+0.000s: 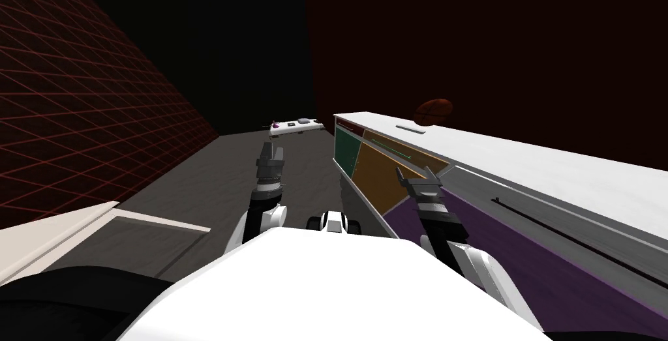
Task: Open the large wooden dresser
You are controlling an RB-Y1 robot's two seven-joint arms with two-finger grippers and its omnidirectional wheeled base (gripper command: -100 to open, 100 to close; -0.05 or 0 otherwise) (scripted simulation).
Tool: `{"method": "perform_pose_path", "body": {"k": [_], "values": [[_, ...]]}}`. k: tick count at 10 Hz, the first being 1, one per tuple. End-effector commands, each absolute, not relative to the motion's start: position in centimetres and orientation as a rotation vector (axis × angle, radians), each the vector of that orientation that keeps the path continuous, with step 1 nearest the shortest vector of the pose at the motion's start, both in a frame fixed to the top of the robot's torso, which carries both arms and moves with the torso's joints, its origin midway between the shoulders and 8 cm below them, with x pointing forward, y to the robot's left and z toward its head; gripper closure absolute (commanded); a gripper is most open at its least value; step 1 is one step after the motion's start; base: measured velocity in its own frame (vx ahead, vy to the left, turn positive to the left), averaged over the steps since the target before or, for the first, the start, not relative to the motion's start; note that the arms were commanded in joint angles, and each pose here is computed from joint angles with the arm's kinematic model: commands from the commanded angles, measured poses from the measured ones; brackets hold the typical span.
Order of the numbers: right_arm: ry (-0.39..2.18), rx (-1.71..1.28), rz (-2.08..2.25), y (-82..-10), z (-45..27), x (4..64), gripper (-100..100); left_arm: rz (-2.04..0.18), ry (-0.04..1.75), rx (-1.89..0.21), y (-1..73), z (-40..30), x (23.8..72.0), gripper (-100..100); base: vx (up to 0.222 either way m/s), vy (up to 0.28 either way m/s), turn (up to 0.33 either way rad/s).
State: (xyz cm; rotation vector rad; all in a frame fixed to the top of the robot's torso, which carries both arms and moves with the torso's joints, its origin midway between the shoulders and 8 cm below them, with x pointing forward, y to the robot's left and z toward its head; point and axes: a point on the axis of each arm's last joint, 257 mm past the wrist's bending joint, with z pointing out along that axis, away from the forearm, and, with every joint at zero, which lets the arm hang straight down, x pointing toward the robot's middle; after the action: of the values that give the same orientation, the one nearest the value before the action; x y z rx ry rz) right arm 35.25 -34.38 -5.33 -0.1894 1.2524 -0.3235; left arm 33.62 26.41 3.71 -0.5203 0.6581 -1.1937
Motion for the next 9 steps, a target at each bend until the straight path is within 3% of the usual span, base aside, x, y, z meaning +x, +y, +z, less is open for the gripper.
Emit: {"method": "perform_pose_path", "body": {"k": [1,9], "values": [[1.292,-0.234,-0.465,-36.3,-6.5,35.0,-100,-1.194,0.658,-0.520,26.4,3.7,33.6,0,0.018,-0.040,0.107],[1.428,-0.406,-0.959,-43.3,-10.4,33.0,-100,-1.194,0.658,-0.520,26.4,3.7,33.6,0,0.015,-0.042,0.168]]}}
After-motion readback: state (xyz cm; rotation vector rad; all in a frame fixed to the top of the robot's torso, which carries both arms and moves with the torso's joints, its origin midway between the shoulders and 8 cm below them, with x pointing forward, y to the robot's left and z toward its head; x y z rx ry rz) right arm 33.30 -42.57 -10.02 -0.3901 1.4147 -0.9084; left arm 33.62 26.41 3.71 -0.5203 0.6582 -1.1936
